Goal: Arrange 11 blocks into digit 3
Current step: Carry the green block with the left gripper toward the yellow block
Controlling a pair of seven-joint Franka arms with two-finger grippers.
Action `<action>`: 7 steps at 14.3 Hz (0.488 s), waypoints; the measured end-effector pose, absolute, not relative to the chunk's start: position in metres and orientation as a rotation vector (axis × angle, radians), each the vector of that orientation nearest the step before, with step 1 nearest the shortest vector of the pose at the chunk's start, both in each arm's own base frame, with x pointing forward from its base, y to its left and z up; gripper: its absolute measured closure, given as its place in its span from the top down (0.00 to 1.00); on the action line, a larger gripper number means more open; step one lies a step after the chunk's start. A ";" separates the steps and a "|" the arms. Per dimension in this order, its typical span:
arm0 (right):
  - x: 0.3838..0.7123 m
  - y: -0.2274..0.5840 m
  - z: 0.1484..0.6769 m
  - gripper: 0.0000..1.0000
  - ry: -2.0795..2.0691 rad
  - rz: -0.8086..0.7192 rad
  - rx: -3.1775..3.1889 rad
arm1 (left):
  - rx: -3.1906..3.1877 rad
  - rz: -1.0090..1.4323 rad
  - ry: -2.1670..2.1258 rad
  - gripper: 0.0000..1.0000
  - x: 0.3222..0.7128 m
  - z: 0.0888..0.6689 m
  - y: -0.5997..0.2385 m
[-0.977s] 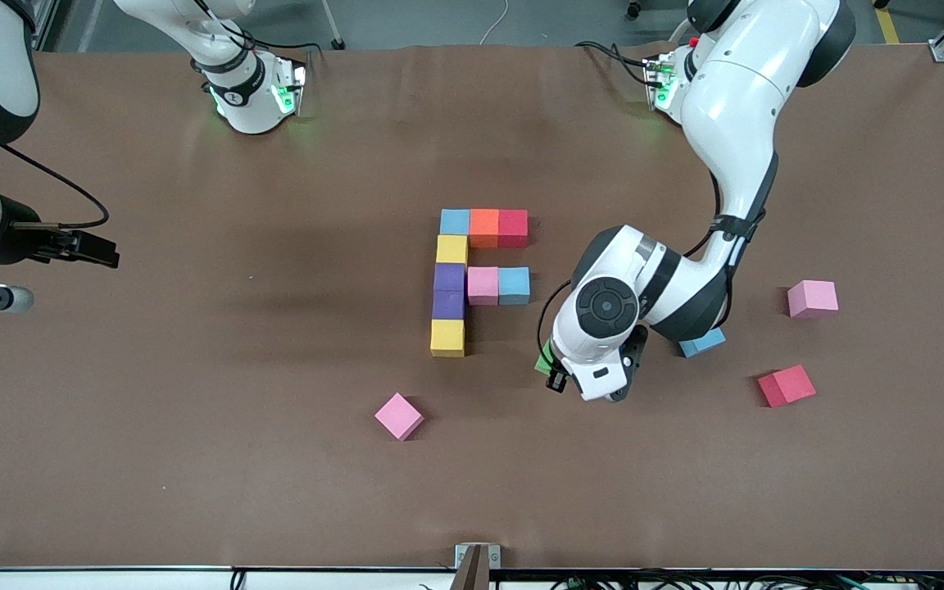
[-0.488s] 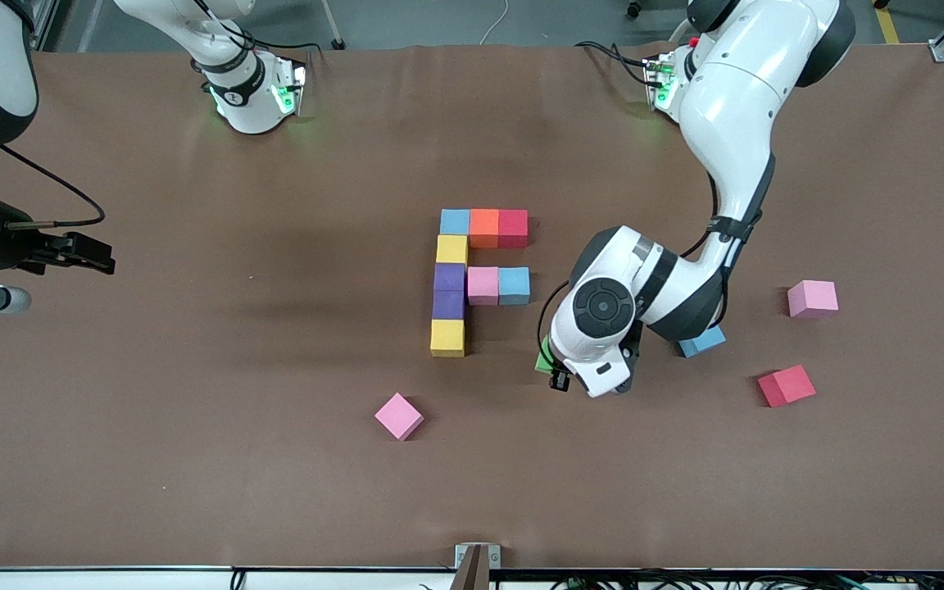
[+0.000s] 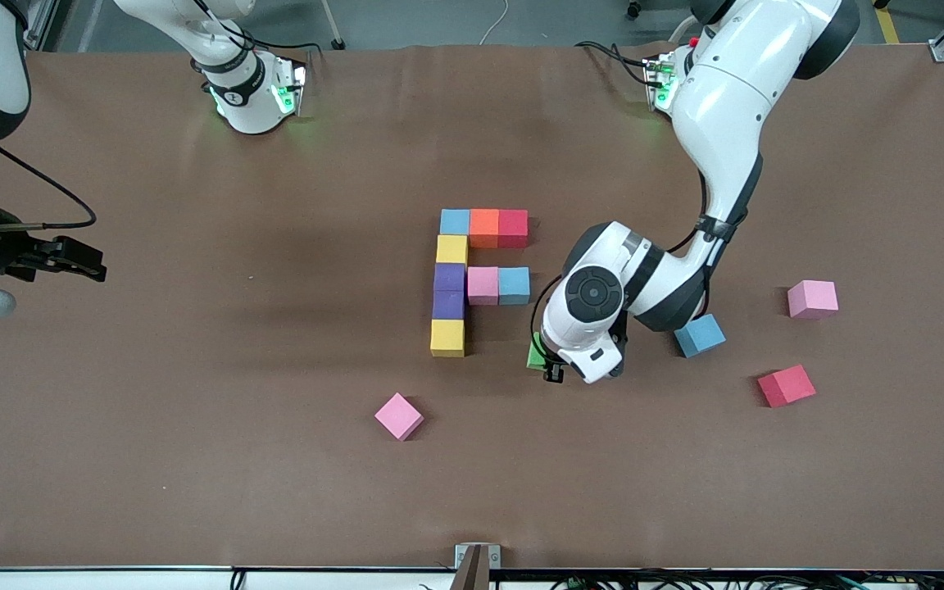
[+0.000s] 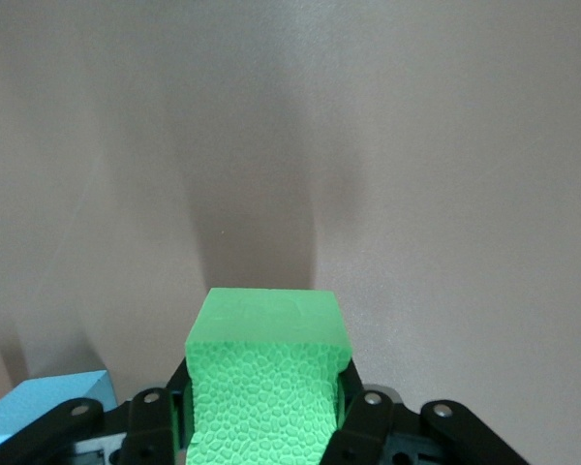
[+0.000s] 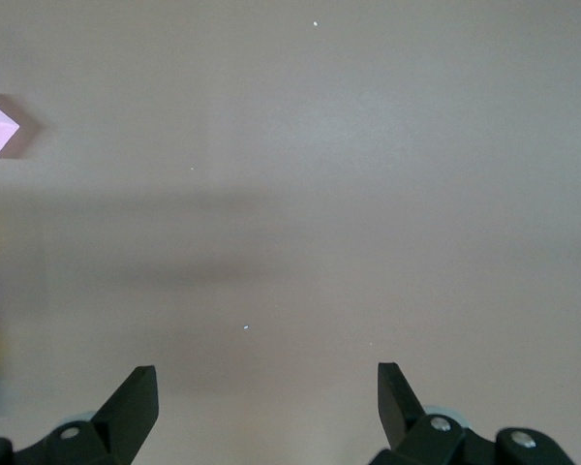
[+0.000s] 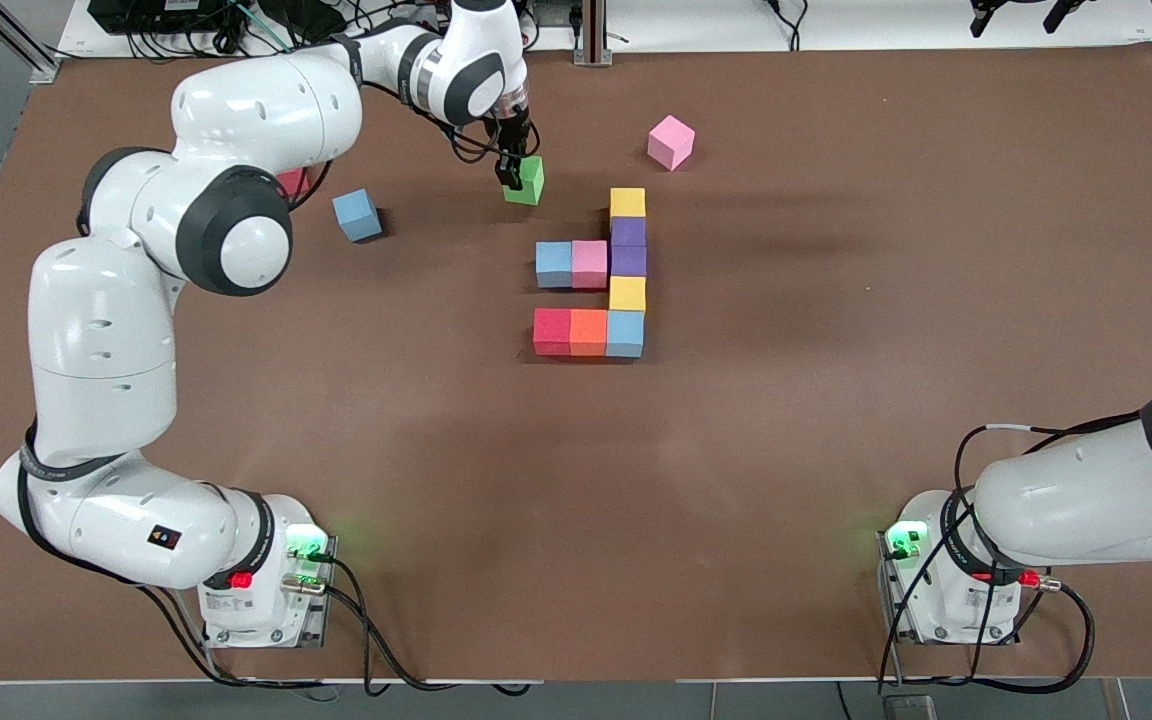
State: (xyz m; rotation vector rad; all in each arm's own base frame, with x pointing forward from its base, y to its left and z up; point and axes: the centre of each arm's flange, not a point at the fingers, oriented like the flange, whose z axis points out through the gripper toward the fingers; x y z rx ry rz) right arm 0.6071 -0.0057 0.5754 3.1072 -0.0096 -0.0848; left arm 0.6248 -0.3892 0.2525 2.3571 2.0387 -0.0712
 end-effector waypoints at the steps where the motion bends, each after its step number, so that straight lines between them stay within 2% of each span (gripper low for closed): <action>1: 0.608 -0.006 0.579 1.00 -0.010 -0.071 3.108 | 2.339 -0.068 2.048 0.56 0.625 0.253 -0.390; 7: 0.611 -0.001 0.602 1.00 0.001 0.003 3.111 | 2.270 -0.067 2.107 0.56 0.622 0.250 -0.391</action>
